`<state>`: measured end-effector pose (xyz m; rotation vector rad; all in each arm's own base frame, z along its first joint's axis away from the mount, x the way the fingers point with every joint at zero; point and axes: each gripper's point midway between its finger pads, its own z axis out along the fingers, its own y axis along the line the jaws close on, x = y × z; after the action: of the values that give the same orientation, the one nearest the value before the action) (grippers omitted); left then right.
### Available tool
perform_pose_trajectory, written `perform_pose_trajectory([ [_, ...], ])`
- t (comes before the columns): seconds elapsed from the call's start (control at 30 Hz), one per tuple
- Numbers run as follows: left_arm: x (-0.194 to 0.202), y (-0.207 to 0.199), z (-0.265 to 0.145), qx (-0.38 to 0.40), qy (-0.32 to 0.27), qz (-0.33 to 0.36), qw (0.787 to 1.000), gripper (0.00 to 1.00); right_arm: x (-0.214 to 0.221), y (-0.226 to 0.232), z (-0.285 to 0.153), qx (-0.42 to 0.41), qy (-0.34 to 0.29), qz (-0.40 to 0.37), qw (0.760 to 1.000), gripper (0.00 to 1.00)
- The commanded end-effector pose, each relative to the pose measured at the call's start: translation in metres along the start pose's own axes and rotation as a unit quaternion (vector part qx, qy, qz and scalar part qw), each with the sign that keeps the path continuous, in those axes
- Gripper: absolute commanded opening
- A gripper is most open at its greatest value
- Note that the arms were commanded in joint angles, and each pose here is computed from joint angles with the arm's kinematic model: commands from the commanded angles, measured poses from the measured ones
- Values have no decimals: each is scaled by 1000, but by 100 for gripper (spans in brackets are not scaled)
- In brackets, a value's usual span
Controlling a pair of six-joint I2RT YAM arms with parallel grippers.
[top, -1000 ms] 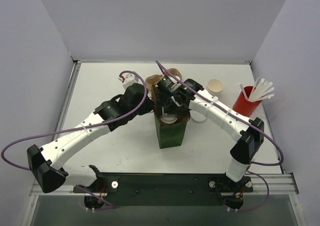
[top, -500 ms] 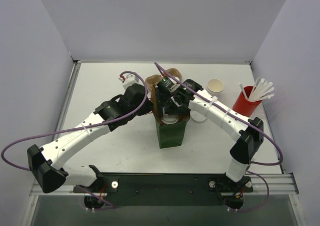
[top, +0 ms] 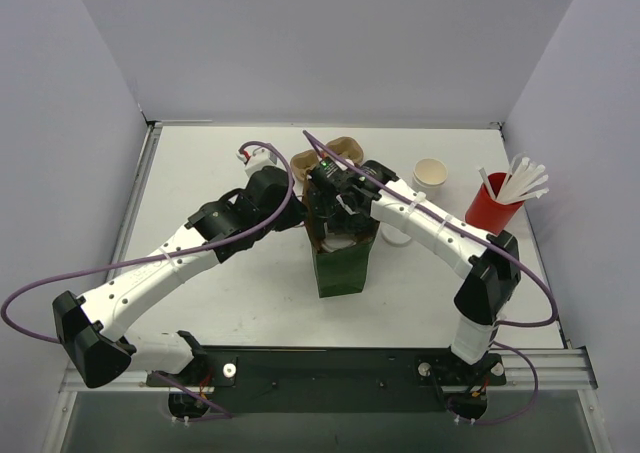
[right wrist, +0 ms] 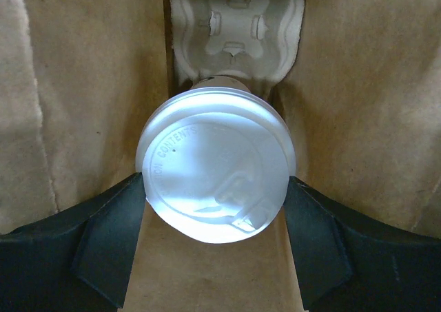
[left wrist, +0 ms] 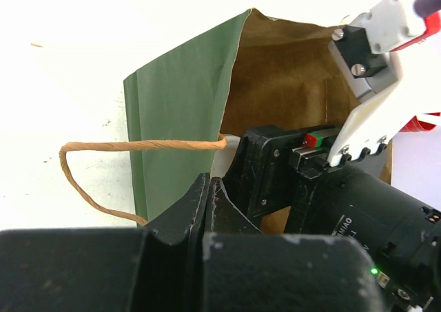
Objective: Pack the takeout coffee
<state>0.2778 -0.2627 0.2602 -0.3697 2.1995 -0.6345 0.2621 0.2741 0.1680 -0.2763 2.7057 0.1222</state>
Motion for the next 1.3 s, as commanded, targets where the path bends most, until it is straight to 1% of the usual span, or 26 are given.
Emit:
perform_pose_trajectory([
  [0.0, -10, -13, -12, 23, -4, -9, 1000, 0, 24, -7, 14, 23, 48, -11, 999, 61],
  [0.63, -12, -22, -16, 41, -1, -5, 999, 0, 35, -15, 31, 29, 76, -4, 997, 61],
  [1.27, -9, -21, -14, 43, 5, -3, 999, 0, 33, -16, 37, 33, 81, 0, 996, 61],
])
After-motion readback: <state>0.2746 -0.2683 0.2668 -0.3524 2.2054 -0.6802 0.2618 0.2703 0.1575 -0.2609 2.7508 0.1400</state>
